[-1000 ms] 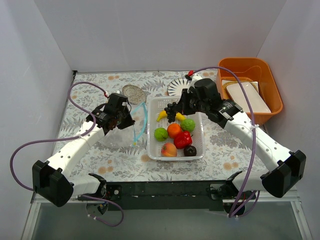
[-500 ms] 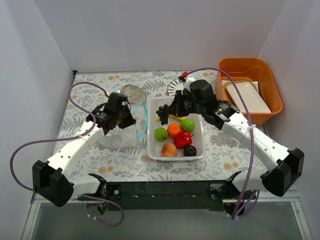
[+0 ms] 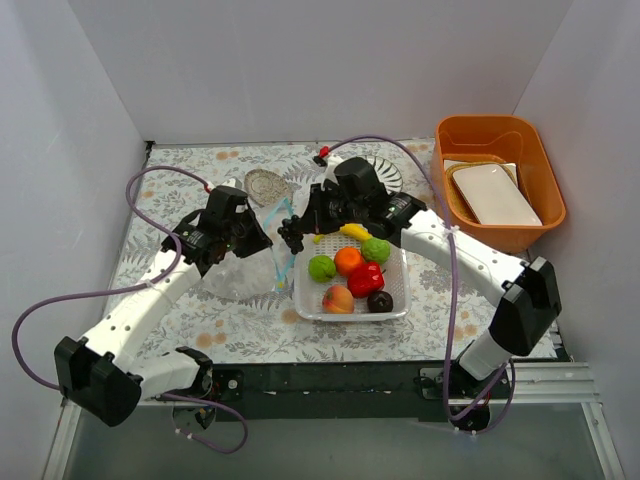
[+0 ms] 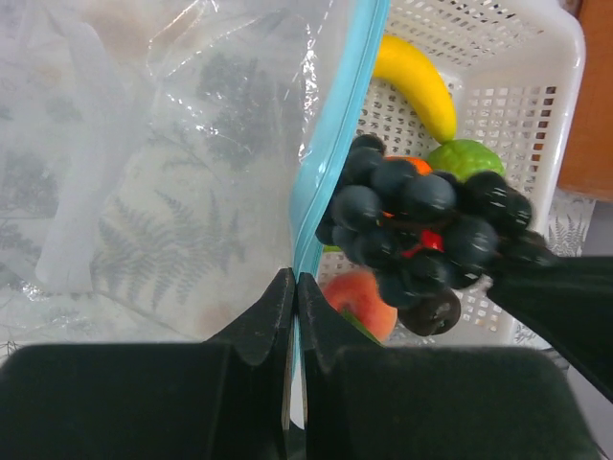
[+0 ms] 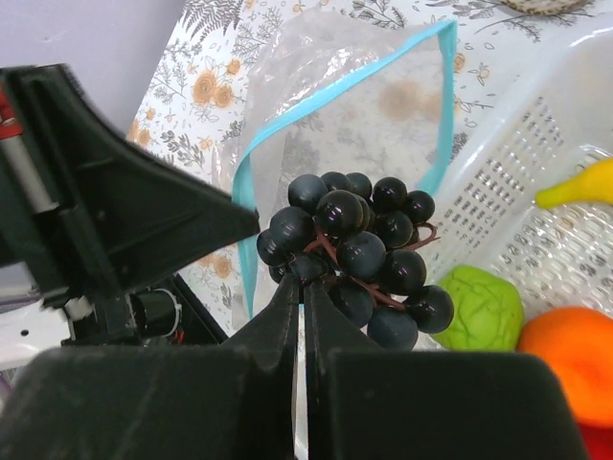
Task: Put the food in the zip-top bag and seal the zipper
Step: Place the fake fruit in the zipper food storage bag.
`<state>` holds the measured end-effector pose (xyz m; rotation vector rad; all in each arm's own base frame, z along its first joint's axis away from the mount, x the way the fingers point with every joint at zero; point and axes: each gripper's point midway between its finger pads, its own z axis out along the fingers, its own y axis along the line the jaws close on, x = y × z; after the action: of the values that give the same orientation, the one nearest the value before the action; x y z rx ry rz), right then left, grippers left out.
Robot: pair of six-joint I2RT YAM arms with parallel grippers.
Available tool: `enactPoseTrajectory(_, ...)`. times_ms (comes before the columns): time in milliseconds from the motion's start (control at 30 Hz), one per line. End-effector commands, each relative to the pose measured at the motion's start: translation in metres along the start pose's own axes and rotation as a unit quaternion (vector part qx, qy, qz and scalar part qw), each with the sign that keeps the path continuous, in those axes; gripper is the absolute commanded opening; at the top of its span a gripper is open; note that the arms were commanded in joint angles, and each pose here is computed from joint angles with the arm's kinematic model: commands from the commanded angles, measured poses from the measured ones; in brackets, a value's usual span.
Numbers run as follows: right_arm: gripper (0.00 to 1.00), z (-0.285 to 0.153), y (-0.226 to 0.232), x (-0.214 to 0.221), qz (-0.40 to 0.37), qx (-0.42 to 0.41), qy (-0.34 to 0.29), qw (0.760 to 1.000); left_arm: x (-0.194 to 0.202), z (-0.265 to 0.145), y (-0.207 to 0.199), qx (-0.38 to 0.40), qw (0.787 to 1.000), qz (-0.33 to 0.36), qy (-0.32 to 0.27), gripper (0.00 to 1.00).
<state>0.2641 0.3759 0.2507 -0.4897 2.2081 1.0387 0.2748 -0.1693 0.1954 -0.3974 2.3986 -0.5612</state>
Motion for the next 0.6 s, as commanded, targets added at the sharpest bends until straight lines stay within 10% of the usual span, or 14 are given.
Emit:
enactPoseTrajectory(0, 0.01, 0.014, 0.036, -0.025, -0.014, -0.057, -0.026, 0.998, -0.007, -0.018, -0.012, 0.033, 0.999, -0.005, -0.015, 0.0)
enactPoseTrajectory(567, 0.01, 0.067, 0.047, 0.009, -0.005, -0.096, 0.049, 0.994, -0.018, -0.035, -0.024, 0.063, 0.997, -0.01, -0.038, 0.0)
